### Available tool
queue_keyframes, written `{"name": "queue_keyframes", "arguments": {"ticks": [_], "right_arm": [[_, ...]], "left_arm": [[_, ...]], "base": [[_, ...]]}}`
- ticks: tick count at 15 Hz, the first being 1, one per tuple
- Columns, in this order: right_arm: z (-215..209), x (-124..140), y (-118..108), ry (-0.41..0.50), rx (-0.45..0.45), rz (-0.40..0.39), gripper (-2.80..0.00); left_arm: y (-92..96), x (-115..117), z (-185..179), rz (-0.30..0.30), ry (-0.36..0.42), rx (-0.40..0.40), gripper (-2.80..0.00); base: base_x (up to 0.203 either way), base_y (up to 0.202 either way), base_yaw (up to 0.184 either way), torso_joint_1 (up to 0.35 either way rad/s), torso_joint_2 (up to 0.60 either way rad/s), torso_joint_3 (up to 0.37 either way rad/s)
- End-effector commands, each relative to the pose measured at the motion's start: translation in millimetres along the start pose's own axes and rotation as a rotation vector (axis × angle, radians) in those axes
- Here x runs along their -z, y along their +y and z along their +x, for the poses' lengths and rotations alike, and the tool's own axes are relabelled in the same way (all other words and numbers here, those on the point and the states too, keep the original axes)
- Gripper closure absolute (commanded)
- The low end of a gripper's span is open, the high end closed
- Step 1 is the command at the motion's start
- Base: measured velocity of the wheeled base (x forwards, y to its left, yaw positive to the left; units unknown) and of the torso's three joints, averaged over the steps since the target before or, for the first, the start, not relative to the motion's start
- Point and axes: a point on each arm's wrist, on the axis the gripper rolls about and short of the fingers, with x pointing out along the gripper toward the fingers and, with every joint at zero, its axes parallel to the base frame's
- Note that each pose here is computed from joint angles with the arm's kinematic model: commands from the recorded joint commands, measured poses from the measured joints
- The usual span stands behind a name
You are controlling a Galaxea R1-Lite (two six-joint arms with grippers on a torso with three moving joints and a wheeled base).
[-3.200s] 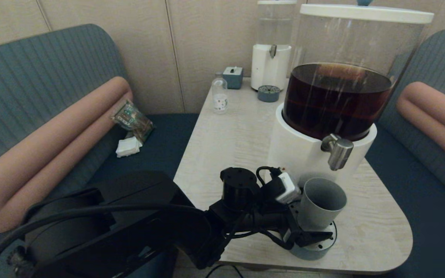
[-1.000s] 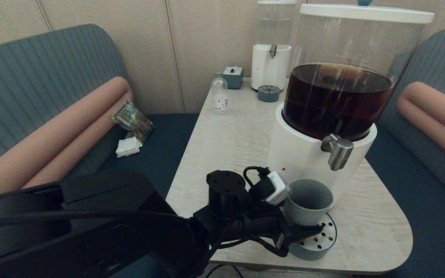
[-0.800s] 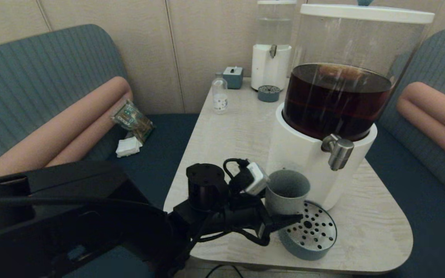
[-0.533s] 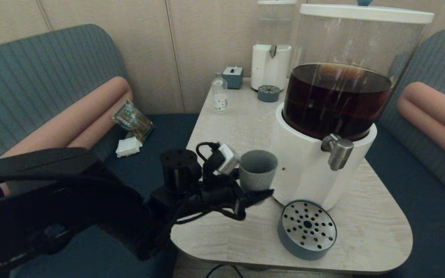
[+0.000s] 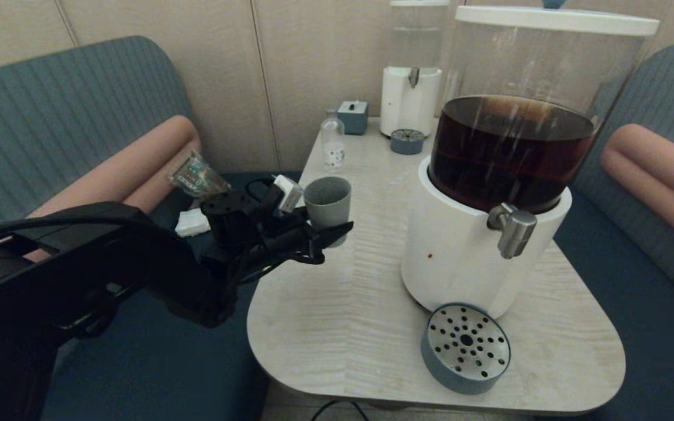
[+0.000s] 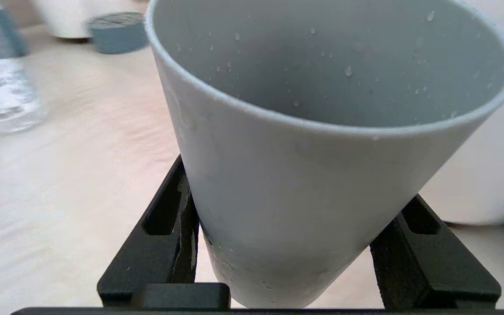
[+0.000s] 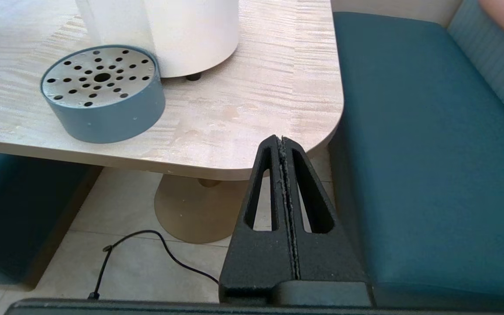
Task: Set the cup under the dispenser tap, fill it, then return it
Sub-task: Place the cup next to the water dispenser
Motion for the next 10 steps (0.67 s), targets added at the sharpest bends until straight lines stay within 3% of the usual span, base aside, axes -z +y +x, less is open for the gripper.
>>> {"name": "queue_keyframes", "arguments": {"ticks": [1, 5, 10], "right_arm": [[0, 0, 0, 0.000, 0.000, 0.000, 0.00], [0, 0, 0, 0.000, 0.000, 0.000, 0.00], [0, 0, 0, 0.000, 0.000, 0.000, 0.00]], "left_arm": [[17.3, 28, 1, -0.035, -0.012, -0.034, 0.00], [43.8, 54, 0, -0.053, -0.060, -0.092, 0.00], [47.3, 67, -1, -0.080, -0.016, -0.104, 0.00]], "base": [[0.000, 0.000, 0.000, 0.000, 0.00, 0.000], [0.000, 0.000, 0.000, 0.000, 0.00, 0.000], [0.000, 0.000, 0.000, 0.000, 0.00, 0.000]]}}
